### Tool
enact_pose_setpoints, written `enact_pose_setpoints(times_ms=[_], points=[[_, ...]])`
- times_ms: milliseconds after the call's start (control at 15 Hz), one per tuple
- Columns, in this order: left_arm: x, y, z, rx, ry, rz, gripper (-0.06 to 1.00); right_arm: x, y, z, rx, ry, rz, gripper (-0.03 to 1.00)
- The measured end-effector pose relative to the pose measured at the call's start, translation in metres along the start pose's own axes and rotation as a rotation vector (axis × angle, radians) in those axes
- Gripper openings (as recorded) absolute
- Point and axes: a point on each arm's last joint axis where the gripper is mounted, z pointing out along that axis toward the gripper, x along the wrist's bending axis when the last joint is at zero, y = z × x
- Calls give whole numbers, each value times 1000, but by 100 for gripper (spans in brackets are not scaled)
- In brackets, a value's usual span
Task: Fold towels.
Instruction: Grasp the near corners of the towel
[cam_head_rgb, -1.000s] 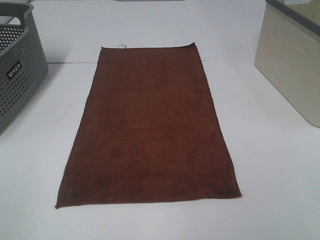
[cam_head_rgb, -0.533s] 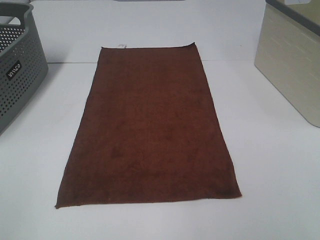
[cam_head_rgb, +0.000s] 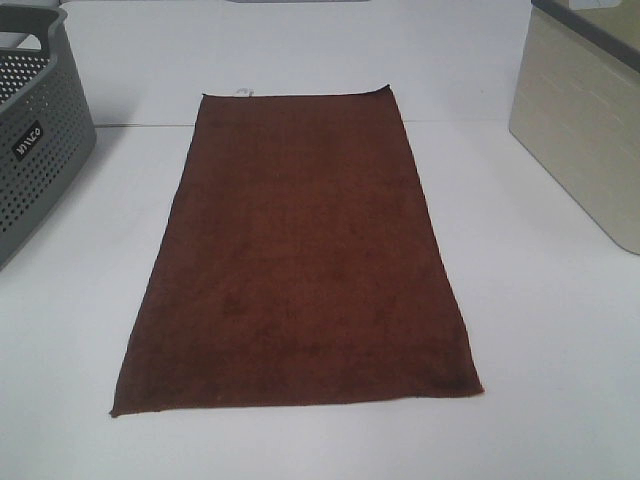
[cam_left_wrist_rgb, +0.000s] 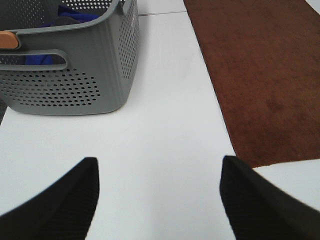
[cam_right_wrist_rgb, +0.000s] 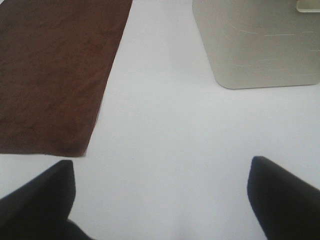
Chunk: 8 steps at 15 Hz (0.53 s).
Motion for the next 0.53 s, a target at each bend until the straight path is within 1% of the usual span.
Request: enact_pose_setpoints(times_ms=[267,400,467,533], points=[[0,0,0,0,0,0,66,0,0,0,0,-1,0,87],[0,1,-1,-8,-3,-16,66,0,2,2,18,0,1,87],[0,8,-2,-58,-6,-55,66,-2,10,8,46,1,5,86],[-1,12,-2,-77,-9,-75,66,-2,13,10,52,1,7,86]])
